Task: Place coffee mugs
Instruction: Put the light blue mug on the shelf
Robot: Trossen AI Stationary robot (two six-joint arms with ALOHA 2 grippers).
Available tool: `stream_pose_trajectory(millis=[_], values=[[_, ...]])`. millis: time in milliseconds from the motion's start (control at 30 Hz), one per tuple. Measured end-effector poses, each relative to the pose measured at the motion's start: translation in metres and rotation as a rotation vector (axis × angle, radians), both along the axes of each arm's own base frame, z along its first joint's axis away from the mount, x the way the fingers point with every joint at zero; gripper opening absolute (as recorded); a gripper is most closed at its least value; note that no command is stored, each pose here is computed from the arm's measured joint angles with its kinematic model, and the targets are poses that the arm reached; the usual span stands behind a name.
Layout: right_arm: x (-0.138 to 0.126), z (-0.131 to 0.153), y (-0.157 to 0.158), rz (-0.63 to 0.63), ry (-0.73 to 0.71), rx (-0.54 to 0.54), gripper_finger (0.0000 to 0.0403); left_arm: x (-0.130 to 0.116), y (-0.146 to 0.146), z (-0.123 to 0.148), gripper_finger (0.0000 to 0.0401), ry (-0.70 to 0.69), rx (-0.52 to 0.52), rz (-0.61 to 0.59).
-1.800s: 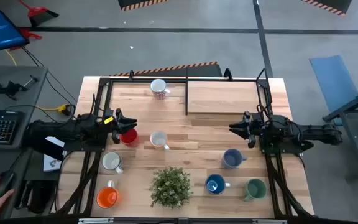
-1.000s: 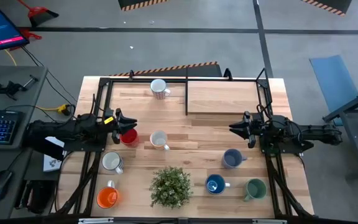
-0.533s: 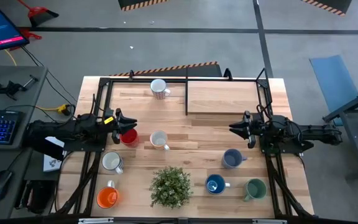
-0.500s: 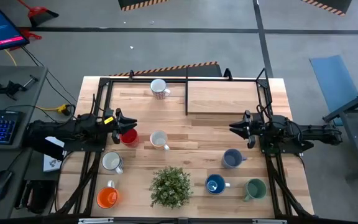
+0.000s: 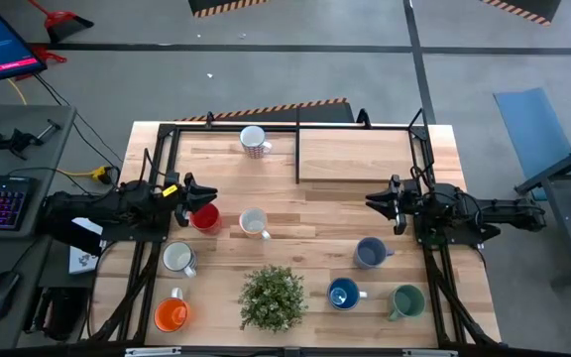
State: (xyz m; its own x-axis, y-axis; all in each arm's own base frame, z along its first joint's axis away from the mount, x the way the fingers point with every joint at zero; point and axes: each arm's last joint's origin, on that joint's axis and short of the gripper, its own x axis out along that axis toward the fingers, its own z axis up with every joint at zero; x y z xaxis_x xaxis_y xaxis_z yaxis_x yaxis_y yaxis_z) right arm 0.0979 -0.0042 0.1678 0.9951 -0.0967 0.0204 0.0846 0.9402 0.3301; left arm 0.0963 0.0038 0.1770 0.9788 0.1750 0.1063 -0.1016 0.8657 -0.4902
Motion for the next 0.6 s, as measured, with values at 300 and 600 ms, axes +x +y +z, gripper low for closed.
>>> stream_pose_trajectory(millis=[300,600], values=[[0.000,0.001,-0.001,-0.017,-0.015,0.080,0.0085,0.000,0.001,0.000,0.0097,-0.030,-0.140,0.037],[-0.012,0.052,-0.002,-0.058,-0.362,0.091,0.0085,-0.003,0.005,0.010,0.0097,-0.118,-0.072,0.174]])
